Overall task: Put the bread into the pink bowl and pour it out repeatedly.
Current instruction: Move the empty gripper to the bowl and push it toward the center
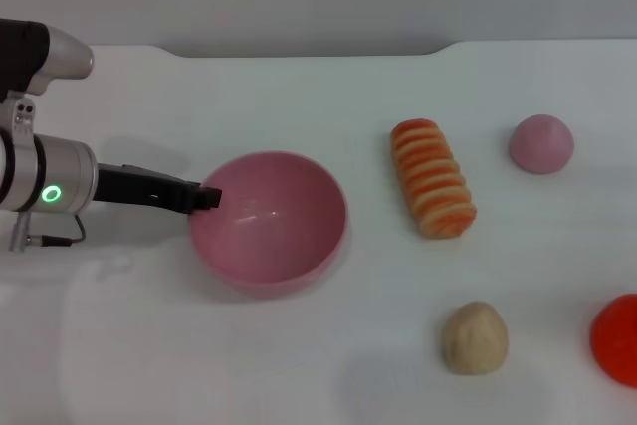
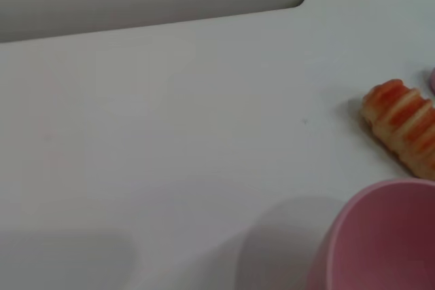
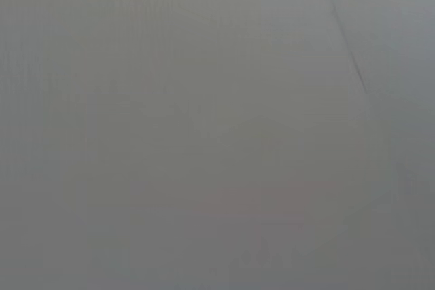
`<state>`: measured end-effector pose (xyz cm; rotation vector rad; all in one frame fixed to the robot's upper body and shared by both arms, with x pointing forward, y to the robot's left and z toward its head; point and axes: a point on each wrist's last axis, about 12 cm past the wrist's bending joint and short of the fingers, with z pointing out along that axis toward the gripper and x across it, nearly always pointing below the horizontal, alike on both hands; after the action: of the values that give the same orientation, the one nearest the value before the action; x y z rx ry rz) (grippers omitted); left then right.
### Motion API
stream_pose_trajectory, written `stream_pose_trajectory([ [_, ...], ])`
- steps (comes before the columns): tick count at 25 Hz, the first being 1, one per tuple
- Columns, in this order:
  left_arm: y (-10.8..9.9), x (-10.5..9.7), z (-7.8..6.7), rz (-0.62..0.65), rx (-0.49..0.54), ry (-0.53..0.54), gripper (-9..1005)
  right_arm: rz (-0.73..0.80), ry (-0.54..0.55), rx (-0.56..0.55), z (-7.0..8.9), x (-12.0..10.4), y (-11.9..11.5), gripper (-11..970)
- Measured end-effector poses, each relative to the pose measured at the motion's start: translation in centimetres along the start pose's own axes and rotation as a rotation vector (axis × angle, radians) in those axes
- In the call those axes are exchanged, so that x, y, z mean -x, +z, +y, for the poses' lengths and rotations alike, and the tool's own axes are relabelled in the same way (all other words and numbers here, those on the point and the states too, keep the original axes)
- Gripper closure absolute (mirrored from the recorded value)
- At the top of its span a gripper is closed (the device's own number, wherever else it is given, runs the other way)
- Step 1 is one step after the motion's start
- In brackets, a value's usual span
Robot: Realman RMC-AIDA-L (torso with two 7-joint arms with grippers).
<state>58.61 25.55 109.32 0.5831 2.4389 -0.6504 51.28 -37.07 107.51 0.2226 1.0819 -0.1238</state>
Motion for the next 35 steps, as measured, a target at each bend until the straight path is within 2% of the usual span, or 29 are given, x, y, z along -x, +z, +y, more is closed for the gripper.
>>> stream_pose_trajectory([
  [9, 0.0, 0.3, -0.2, 0.0, -0.003, 0.011, 899, -0.002, 0.0, 0.0, 0.0, 0.0, 0.1, 368],
  [17, -0.2, 0.9, -0.4, -0.016, -0.007, 0.022, 943, 0.014, -0.002, -0.003, -0.1, -0.1, 0.2, 369],
  [20, -0.1, 1.1, -0.6, -0.017, -0.01, 0.029, 944, 0.052, 0.019, 0.035, 0.4, -0.6, 0.8, 370],
  [24, 0.1, 1.4, -0.8, -0.015, -0.013, 0.039, 946, 0.137, 0.13, 0.136, 1.6, -1.1, 2.8, 370],
  [28, 0.2, 1.5, -0.9, -0.018, -0.013, 0.041, 947, 0.263, 0.193, 0.315, 3.5, -1.2, 5.5, 371],
  [31, 0.2, 1.4, -0.9, -0.019, -0.015, 0.04, 947, 0.372, 0.194, 0.493, 5.7, -0.7, 7.5, 373],
  [32, 0.2, 1.4, -0.9, -0.019, -0.015, 0.038, 947, 0.464, 0.216, 0.598, 7.1, -0.4, 8.3, 373],
  [33, 0.2, 1.4, -0.9, -0.019, -0.014, 0.037, 947, 0.464, 0.216, 0.598, 7.1, -0.4, 8.3, 373],
  [35, 0.3, 1.3, -0.9, -0.021, -0.012, 0.036, 947, 0.577, 0.226, 0.713, 8.8, 0.1, 9.0, 372],
])
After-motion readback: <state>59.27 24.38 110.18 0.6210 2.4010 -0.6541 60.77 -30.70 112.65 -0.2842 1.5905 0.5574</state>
